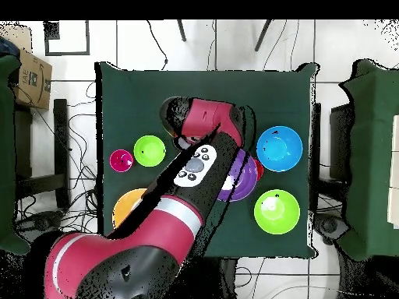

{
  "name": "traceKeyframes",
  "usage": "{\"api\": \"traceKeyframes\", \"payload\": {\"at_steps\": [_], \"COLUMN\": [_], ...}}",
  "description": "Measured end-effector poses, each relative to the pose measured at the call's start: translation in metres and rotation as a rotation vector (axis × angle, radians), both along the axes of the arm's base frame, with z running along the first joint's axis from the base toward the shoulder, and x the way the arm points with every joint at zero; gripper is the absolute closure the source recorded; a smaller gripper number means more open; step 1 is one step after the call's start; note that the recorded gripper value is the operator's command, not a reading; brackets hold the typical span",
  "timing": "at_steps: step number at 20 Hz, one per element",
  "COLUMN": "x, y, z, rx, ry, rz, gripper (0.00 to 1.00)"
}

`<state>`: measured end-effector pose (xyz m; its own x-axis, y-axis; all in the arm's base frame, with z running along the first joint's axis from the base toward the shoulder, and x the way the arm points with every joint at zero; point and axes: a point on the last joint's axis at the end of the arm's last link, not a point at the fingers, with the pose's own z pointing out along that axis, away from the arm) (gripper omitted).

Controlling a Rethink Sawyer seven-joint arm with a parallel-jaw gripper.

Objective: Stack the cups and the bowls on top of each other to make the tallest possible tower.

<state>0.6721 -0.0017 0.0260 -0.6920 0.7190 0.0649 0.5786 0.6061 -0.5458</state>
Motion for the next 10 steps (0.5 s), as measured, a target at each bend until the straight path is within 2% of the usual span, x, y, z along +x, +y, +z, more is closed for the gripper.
{"api": "traceKeyframes", "payload": {"at_steps": [10], "x": [0.026], "y": [-0.009], "z": [-0.005], "rx": [-0.001], "ry": [-0.032], "rz": [0.022], "gripper": [1.0]}}
